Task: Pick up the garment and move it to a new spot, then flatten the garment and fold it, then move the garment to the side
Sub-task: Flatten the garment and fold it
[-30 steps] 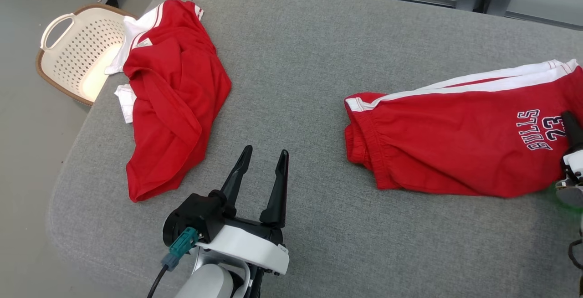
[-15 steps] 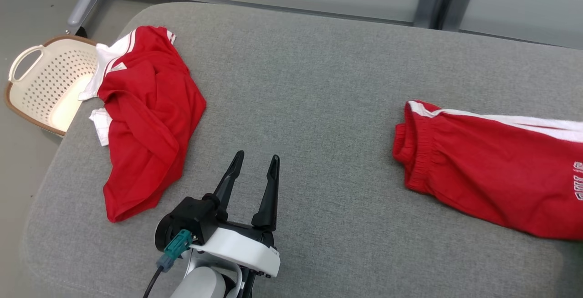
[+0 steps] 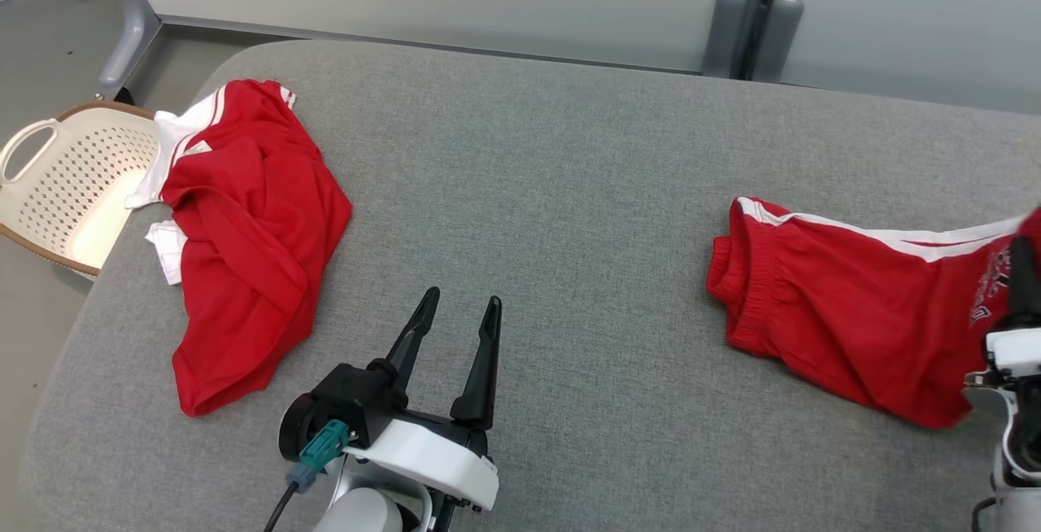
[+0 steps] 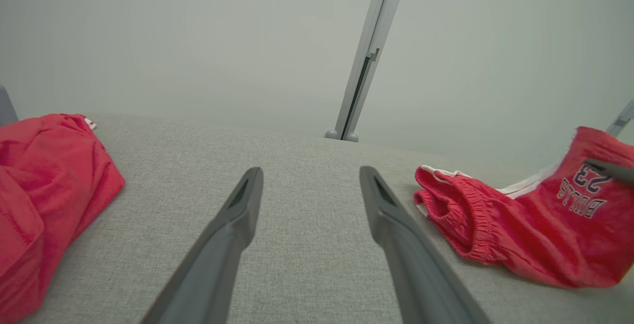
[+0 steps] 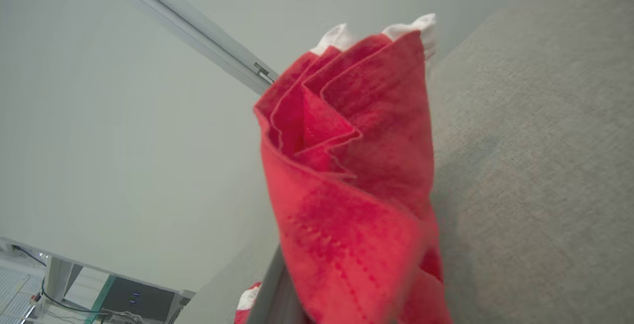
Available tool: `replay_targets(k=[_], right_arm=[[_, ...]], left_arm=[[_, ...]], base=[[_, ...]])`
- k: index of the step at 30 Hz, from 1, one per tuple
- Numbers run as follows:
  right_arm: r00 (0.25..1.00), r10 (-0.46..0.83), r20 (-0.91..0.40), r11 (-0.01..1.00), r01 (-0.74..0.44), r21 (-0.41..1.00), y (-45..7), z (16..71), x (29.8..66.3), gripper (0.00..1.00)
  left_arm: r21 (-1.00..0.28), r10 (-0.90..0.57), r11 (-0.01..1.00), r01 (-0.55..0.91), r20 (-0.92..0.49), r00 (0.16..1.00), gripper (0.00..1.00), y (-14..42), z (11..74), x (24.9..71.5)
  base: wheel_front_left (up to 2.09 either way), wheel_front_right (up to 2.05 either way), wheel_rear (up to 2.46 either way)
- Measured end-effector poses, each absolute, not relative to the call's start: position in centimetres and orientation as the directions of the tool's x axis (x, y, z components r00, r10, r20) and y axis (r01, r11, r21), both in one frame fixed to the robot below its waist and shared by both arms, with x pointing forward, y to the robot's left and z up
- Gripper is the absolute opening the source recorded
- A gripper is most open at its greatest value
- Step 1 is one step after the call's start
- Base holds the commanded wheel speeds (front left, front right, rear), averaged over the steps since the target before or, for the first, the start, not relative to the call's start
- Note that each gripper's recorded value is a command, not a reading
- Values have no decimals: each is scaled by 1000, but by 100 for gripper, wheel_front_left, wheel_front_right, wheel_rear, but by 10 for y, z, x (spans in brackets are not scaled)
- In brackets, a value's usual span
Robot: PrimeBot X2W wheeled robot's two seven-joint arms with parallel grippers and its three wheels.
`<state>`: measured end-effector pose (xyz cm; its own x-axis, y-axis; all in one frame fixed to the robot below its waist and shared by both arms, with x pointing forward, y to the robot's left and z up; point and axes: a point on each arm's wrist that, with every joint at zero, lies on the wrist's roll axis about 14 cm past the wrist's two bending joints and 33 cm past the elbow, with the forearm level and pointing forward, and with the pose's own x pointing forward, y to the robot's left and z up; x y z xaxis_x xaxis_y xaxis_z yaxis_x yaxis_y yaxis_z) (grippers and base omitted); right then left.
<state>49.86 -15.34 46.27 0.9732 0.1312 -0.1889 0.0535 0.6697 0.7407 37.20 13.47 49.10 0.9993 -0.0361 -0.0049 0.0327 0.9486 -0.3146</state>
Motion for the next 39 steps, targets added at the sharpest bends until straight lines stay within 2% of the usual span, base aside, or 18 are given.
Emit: replay_targets(k=[4, 8, 15, 16, 17, 24, 33, 39], right_arm=[[957, 257, -134, 635, -62, 770, -110, 478, 487, 0], [911, 389, -134, 630, -158, 760, -66, 478, 468, 0], [847, 503, -175, 639, -228, 735, -28, 463, 450, 0], [837, 516, -185, 641, -233, 731, -23, 459, 447, 31], [823, 533, -196, 640, -241, 729, -17, 456, 444, 100], [732, 638, -238, 595, -273, 756, 20, 441, 424, 100], [626, 683, -375, 626, -238, 743, 30, 399, 406, 100], [641, 682, -352, 621, -253, 742, 32, 406, 414, 100]], left_arm=[[-311, -24, 950, 24, 4, 1000, 100, 139, 494, 366], [-310, 11, 951, -12, -5, 1000, 100, 149, 491, 358], [-308, 44, 950, -45, -8, 999, 100, 160, 490, 348], [-308, 49, 950, -49, -8, 999, 100, 161, 490, 347], [-308, 54, 950, -54, -7, 999, 100, 163, 490, 346], [-322, 77, 943, -79, -20, 997, 100, 168, 488, 343], [-333, 90, 938, -98, -40, 995, 100, 169, 483, 344], [-338, 82, 937, -89, -36, 996, 100, 166, 485, 350]], base=[[0, 0, 0], [0, 0, 0], [0, 0, 0], [0, 0, 0], [0, 0, 0], [0, 0, 0], [0, 0, 0], [0, 0, 0]])
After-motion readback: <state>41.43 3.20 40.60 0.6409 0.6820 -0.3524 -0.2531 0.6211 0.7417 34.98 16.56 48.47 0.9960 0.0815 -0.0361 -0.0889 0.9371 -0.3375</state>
